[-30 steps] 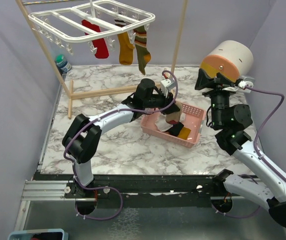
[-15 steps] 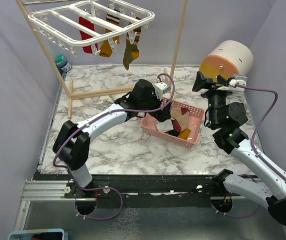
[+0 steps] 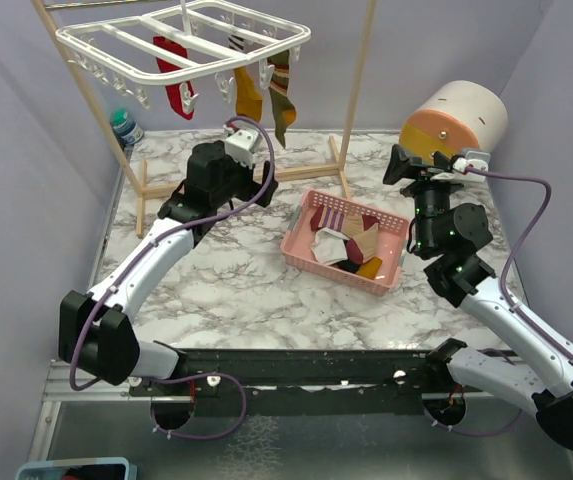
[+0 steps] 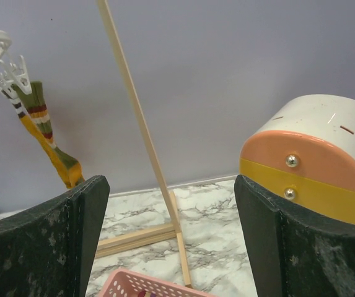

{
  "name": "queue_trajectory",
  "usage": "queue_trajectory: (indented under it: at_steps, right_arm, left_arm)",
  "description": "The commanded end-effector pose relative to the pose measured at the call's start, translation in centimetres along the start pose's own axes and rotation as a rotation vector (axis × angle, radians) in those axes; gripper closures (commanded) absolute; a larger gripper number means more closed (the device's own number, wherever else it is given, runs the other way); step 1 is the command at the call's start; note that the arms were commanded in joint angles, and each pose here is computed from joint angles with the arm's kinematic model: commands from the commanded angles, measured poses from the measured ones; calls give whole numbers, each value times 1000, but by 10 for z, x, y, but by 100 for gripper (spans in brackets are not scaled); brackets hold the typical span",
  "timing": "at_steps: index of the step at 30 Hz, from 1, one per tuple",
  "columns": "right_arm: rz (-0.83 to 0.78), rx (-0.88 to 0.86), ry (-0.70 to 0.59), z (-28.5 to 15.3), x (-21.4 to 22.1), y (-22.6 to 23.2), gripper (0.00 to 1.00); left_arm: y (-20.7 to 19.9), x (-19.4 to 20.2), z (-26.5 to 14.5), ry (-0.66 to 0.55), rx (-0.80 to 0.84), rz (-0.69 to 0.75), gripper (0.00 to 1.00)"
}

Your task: Remove the socks clipped to the hanger

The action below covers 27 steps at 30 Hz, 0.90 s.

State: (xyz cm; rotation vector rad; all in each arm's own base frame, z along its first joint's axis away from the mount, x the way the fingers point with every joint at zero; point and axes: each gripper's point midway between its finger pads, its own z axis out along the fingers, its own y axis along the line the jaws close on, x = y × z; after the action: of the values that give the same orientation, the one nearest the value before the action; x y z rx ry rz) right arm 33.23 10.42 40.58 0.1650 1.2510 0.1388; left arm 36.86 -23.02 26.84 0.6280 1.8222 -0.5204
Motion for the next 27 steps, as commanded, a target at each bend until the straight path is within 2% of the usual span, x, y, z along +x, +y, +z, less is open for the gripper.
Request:
queue_trajectory:
  at_steps: [1, 4, 10, 12, 21, 27]
  right_arm:
    - [16, -8, -2, -1, -8, 1, 12]
    - [15, -23, 0, -3, -11, 2, 12]
    - [67, -54, 30, -6, -9, 9, 12]
    - [69, -65, 34, -7, -8, 11, 12]
    - [86, -107, 61, -10, -7, 18, 12]
    - [97, -137, 72, -11, -7, 24, 12]
  left_arm:
    - [74, 0, 17, -138, -279, -114, 1]
    - [91, -9, 30, -273, -301, -165, 1]
    - [93, -8, 93, -353, -145, -150, 1]
    - [101, -15, 113, -361, -142, -145, 1]
    - [181, 1, 166, -369, -463, -107, 1]
    - [207, 19, 205, -351, -529, -66, 1]
